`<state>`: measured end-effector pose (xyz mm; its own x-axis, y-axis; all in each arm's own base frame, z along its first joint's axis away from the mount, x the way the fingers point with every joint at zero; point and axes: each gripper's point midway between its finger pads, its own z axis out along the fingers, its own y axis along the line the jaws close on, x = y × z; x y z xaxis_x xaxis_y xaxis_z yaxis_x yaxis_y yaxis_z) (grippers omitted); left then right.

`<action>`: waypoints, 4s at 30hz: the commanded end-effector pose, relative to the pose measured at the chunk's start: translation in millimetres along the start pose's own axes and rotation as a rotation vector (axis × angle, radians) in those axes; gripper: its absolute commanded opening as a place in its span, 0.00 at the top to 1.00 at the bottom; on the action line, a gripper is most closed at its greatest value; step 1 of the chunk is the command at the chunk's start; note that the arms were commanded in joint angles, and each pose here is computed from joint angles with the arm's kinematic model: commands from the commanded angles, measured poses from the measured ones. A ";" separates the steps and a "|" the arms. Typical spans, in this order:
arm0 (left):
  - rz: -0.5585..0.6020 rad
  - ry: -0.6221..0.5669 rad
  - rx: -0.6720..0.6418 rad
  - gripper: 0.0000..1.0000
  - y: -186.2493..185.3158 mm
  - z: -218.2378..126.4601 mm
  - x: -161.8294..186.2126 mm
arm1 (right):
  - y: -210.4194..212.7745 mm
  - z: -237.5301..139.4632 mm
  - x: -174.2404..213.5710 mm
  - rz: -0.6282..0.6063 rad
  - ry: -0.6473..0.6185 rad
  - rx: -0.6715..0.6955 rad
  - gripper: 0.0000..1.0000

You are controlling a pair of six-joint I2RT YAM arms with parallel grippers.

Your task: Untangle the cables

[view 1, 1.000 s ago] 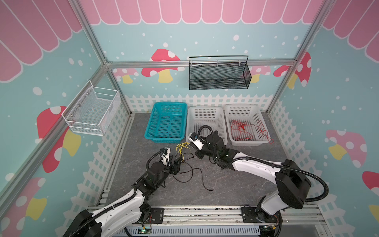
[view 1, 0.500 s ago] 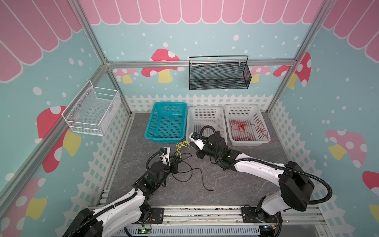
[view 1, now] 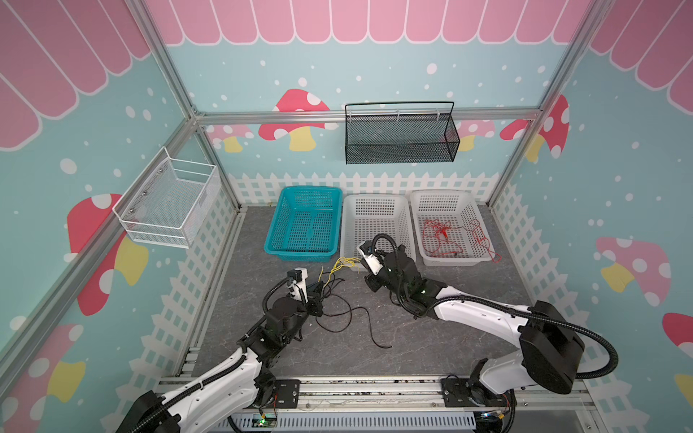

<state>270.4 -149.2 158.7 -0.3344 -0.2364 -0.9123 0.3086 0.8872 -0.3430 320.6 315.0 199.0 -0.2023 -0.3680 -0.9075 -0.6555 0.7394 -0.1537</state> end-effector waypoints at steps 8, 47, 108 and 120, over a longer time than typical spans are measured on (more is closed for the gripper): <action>0.007 0.013 -0.155 1.00 32.0 -9.2 8.8 | -64.9 -42.7 52.1 0.105 0.128 0.274 1.00; 0.032 -0.042 0.136 1.00 -18.5 -12.8 -2.7 | -59.1 -35.2 21.1 0.094 0.002 -0.063 0.52; 0.030 0.005 -0.013 1.00 8.2 -4.3 10.2 | -119.4 -30.0 17.5 0.130 0.035 0.369 1.00; 0.037 0.016 -0.037 1.00 13.4 -6.7 13.2 | -146.1 -69.9 14.0 0.138 0.023 0.493 1.00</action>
<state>260.6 -155.1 157.4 -0.3145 -0.2166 -0.9242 0.3802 0.8634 -0.3317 352.8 208.3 219.9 -0.2843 -0.2922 -0.9131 -0.3948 0.9036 -0.1663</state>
